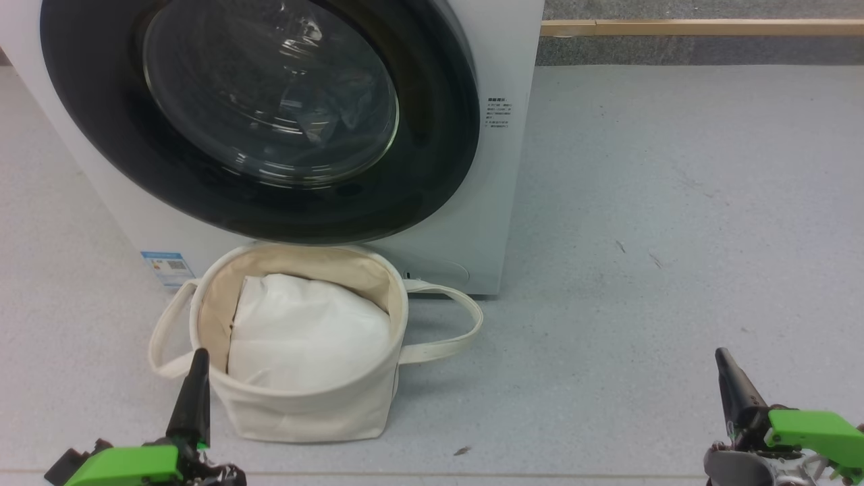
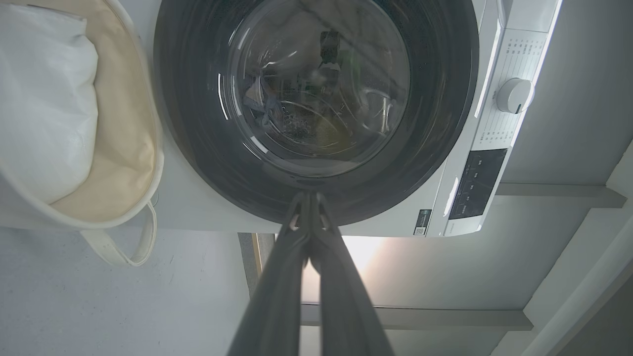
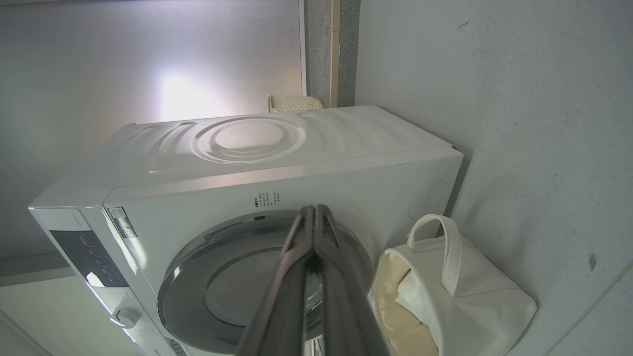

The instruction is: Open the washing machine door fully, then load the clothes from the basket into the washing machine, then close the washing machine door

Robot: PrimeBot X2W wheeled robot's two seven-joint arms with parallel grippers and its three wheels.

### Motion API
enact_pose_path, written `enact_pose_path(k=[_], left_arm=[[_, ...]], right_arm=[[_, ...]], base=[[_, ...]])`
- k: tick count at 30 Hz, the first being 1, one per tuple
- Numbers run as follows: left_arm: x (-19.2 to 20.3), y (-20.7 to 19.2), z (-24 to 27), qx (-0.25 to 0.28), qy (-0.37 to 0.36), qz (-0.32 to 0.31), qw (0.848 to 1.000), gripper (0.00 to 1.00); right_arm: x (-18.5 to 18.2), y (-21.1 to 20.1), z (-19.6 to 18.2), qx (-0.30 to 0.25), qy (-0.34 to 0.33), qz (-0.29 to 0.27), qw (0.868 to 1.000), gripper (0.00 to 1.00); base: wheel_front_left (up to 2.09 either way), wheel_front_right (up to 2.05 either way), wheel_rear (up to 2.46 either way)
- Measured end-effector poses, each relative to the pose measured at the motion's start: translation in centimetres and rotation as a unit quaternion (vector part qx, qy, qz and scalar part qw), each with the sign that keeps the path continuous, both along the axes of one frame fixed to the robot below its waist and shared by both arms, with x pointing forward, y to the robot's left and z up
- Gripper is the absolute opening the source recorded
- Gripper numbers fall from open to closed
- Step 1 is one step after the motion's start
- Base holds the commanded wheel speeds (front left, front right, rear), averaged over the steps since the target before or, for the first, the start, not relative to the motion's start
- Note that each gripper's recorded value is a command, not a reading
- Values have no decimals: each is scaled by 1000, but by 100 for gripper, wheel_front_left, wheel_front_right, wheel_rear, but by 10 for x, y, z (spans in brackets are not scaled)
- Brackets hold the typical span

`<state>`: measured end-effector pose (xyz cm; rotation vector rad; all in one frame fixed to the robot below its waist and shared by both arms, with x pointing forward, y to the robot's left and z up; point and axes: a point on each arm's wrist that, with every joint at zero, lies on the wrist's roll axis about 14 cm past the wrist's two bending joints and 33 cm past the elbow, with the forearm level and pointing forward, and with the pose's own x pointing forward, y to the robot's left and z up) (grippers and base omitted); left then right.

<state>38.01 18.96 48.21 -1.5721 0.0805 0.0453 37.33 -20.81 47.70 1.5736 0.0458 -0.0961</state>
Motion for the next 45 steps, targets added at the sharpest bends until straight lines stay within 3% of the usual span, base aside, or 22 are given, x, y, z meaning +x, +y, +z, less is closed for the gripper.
enact_pose_path(k=[45], left_arm=[[0, 0, 0, 0, 0, 0, 1000, 0]], right_arm=[[0, 0, 0, 0, 0, 0, 1000, 0]], base=[[0, 0, 0]])
